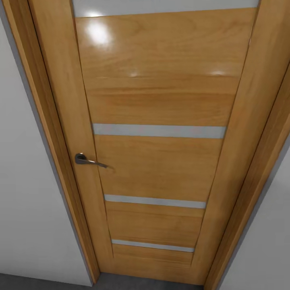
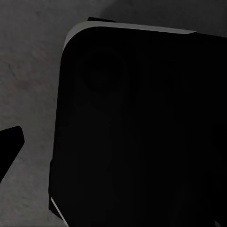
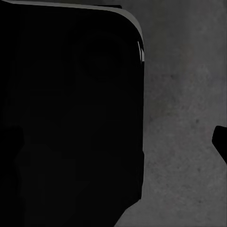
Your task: Move the two storage containers from the living room to the garage. In the garage, place one container on the floor and stack the other container on top of it (either order is fine).
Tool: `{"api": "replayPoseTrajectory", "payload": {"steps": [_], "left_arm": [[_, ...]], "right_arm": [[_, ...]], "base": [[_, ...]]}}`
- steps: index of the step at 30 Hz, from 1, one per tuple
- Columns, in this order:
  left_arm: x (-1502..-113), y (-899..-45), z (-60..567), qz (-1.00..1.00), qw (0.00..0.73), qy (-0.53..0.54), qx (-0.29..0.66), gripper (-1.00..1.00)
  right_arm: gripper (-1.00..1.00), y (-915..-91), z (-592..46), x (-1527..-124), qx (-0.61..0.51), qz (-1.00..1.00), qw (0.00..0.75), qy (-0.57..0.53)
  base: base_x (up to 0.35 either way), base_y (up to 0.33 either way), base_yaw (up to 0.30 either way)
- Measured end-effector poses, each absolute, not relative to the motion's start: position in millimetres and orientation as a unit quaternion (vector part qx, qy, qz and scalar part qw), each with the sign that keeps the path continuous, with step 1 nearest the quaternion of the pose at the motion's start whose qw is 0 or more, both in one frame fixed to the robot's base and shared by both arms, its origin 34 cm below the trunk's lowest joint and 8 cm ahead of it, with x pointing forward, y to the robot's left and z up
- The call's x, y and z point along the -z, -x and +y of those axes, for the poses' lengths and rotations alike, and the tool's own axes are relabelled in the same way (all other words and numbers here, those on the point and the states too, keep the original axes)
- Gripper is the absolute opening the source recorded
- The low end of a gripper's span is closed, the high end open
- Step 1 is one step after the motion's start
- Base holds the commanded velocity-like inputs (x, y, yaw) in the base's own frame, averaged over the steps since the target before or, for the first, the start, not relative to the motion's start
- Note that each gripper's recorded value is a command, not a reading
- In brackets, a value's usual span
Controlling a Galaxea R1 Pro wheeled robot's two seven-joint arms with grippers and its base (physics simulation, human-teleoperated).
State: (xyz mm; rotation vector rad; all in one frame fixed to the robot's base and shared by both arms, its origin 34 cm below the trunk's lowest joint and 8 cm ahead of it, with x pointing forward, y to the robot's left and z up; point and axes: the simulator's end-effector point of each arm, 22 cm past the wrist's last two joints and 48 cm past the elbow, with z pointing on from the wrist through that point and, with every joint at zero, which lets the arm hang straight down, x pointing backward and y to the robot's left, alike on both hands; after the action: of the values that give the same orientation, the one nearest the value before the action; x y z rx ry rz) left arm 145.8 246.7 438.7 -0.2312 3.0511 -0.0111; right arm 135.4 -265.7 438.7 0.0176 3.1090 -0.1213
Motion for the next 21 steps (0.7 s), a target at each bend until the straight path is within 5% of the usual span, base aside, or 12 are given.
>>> {"api": "replayPoseTrajectory", "payload": {"steps": [21], "left_arm": [[-438.7,-145.5,246.9,0.996,0.041,0.077,0.003,1.00]], "right_arm": [[1.00,-135.0,-266.8,-438.7,0.040,0.999,0.014,-0.006]], "base": [[0.000,0.000,0.000]]}}
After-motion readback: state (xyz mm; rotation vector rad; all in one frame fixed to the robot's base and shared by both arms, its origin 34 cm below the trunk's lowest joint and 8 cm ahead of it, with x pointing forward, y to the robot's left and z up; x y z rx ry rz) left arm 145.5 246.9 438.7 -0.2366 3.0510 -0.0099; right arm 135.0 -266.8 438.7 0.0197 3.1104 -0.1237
